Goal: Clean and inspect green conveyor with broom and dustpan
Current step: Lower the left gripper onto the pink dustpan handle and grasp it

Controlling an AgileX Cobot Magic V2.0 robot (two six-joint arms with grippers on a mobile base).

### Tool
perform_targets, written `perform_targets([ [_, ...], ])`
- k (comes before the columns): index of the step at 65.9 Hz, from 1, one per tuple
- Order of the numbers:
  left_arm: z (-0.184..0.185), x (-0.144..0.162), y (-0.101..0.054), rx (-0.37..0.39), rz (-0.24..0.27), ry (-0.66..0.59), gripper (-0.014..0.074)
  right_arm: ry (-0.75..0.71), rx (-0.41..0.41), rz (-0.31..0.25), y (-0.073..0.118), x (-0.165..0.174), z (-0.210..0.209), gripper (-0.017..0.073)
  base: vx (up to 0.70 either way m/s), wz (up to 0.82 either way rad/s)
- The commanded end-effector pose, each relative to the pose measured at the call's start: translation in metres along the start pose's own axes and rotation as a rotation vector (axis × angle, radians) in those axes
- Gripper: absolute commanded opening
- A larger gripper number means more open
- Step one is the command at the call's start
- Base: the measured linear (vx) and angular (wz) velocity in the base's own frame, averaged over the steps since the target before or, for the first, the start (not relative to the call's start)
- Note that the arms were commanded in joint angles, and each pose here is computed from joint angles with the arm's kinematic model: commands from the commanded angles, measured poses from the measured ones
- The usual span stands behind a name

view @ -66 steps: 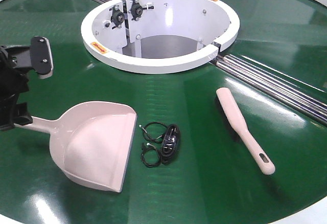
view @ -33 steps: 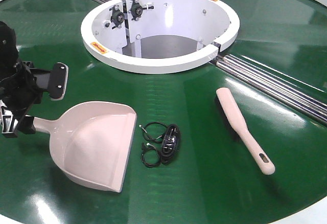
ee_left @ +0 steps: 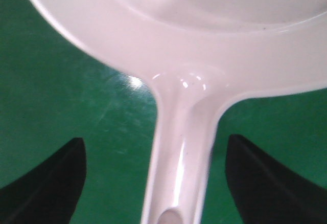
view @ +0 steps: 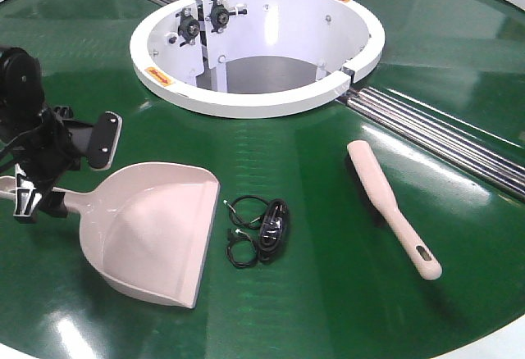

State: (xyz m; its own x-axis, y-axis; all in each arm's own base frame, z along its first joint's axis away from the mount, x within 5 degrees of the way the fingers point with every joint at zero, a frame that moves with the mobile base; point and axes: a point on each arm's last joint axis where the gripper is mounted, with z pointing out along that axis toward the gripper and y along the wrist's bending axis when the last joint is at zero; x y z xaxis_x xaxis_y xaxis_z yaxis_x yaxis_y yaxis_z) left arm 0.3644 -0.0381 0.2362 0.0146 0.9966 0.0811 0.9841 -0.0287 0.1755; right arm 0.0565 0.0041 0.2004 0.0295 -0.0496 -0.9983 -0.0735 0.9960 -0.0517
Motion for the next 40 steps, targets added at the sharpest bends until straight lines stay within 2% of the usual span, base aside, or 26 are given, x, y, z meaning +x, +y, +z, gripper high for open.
perform_targets([
  [1,-0.018,-0.001,0.003,-0.052,-0.001,-0.012,0.0524,-0.078,0.005,-0.01,0.0,-0.006,-0.001,-0.0009,0.0,0.0],
  [17,0.0,-0.003,0.005,-0.003,0.013,-0.006,0.0522,-0.078,0.005,-0.01,0.0,-0.006,-0.001,-0.0009,0.0,0.0],
  [25,0.007,-0.004,0.006,0.016,0.016,-0.003,0.0489,-0.078,0.005,-0.01,0.0,-0.006,-0.001,-0.0009,0.0,0.0],
  [32,0.008,-0.003,0.006,0.019,0.018,0.002,0.0411,-0.078,0.005,-0.01,0.0,-0.006,-0.001,-0.0009,0.0,0.0],
  [40,0.008,-0.002,0.005,0.028,0.027,0.02,0.0243,-0.078,0.005,-0.01,0.0,-0.006,-0.001,-0.0009,0.0,0.0],
])
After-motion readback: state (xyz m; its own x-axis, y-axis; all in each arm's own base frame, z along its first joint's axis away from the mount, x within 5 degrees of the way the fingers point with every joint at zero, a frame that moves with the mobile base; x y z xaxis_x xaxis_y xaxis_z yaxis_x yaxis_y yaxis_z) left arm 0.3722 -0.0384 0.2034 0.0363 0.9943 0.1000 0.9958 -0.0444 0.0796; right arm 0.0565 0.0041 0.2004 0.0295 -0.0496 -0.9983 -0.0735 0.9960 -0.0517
